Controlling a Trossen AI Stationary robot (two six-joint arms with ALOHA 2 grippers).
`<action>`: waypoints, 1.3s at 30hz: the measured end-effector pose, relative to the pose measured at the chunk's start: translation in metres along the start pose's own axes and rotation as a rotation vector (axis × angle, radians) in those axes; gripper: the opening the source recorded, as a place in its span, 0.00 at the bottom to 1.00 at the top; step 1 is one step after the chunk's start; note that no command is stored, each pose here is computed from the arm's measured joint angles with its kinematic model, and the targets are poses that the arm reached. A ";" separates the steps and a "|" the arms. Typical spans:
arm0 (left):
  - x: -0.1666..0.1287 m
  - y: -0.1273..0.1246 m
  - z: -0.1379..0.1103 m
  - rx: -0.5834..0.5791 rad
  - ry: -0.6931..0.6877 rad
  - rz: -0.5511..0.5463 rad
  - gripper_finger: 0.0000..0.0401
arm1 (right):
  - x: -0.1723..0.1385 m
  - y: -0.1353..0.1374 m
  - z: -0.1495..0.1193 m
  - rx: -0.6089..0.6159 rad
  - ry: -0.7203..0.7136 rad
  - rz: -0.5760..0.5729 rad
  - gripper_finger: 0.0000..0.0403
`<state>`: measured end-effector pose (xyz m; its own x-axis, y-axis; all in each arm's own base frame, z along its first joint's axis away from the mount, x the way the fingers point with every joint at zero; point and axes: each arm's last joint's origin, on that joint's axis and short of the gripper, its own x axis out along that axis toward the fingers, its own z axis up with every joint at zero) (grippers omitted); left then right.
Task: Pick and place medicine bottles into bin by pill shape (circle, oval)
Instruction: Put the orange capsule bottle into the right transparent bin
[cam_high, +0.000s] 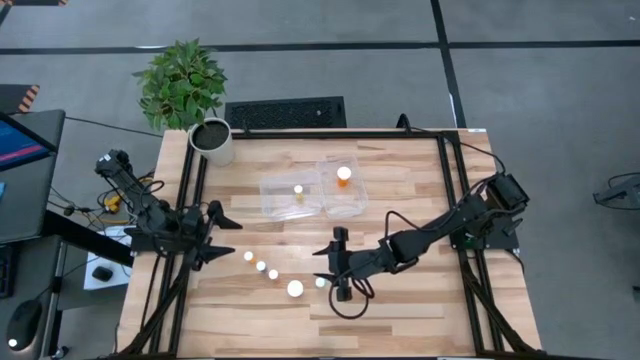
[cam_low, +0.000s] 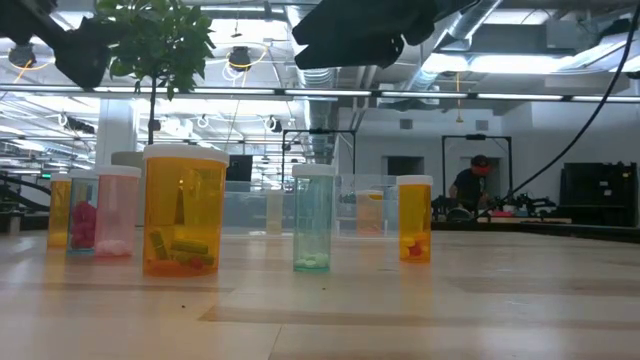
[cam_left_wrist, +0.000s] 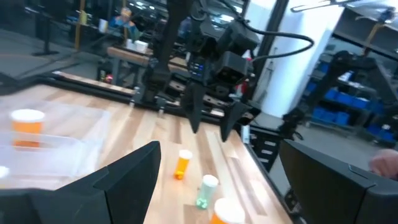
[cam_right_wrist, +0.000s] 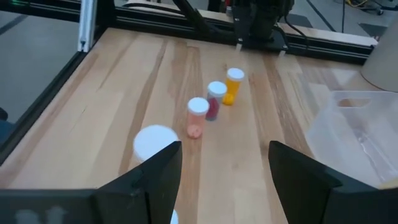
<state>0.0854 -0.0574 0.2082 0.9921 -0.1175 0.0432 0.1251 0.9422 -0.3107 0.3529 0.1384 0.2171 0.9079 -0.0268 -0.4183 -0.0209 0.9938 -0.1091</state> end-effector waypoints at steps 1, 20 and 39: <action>0.000 0.000 0.000 0.011 -0.004 0.013 0.80 | 0.000 -0.001 0.000 0.001 0.001 -0.003 0.61; 0.000 0.001 0.003 -0.051 -0.037 0.042 0.80 | 0.002 -0.007 0.005 -0.053 -0.041 -0.016 0.61; -0.001 -0.004 0.011 -0.074 -0.095 -0.058 0.80 | 0.002 -0.004 0.004 -0.057 -0.036 -0.003 0.72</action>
<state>0.0842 -0.0572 0.2203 0.9789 -0.1373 0.1515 0.1854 0.9086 -0.3742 0.3561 0.1347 0.2206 0.9226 -0.0253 -0.3850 -0.0406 0.9859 -0.1621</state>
